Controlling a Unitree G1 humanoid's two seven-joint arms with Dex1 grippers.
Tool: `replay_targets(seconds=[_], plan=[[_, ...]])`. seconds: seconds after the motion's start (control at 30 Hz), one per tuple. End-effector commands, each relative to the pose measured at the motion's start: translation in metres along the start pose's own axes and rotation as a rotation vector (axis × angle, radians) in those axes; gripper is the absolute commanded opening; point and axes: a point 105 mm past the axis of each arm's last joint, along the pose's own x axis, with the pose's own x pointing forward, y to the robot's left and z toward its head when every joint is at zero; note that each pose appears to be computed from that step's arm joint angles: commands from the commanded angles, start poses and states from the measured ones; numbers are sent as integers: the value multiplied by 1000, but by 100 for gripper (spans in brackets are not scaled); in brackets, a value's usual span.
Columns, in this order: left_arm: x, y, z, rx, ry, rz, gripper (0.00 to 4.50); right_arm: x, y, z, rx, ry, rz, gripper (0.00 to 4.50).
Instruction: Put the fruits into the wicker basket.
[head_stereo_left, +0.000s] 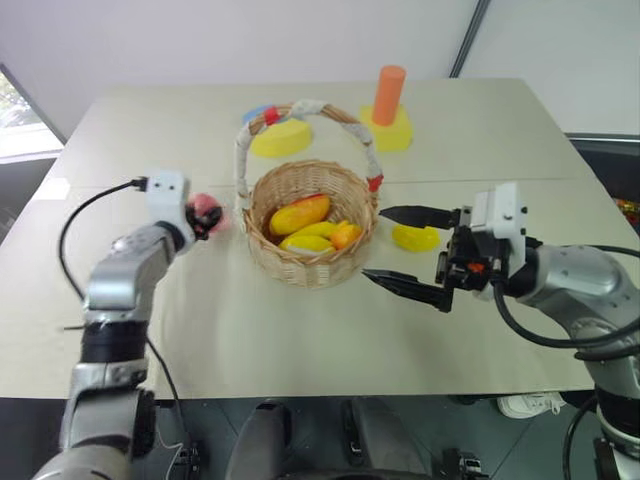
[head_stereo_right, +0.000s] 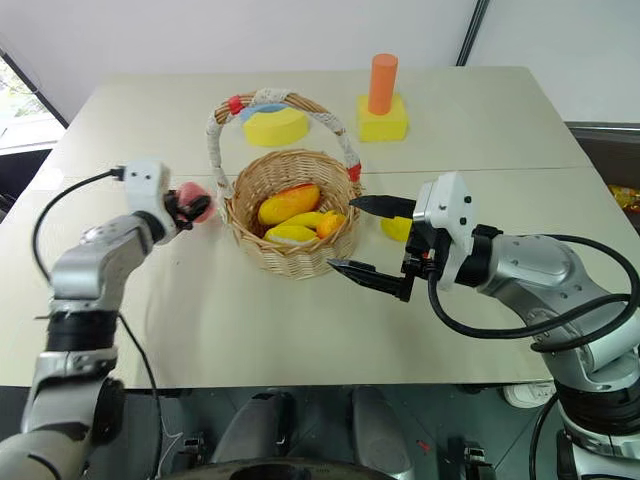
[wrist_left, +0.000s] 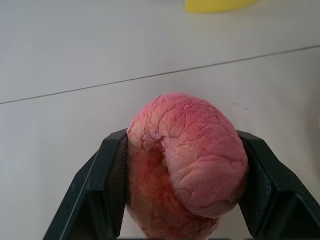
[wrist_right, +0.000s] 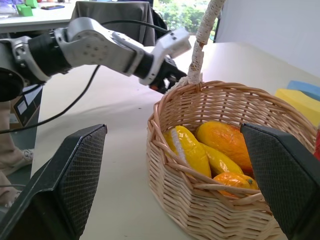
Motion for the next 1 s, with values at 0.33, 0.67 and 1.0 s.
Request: replay_targets(seconds=[0.33,0.67,1.0], plan=[[-84,-118,78,89,-249,-660,242,-13,-32,-2,-44,16,-94,450],[-28,-178,72,169,-213,-708,383,-36,-64,-51,10,176,-295,450],[-64,-156,61,194,-215,-830,444,-44,-90,-113,-32,365,-435,450]])
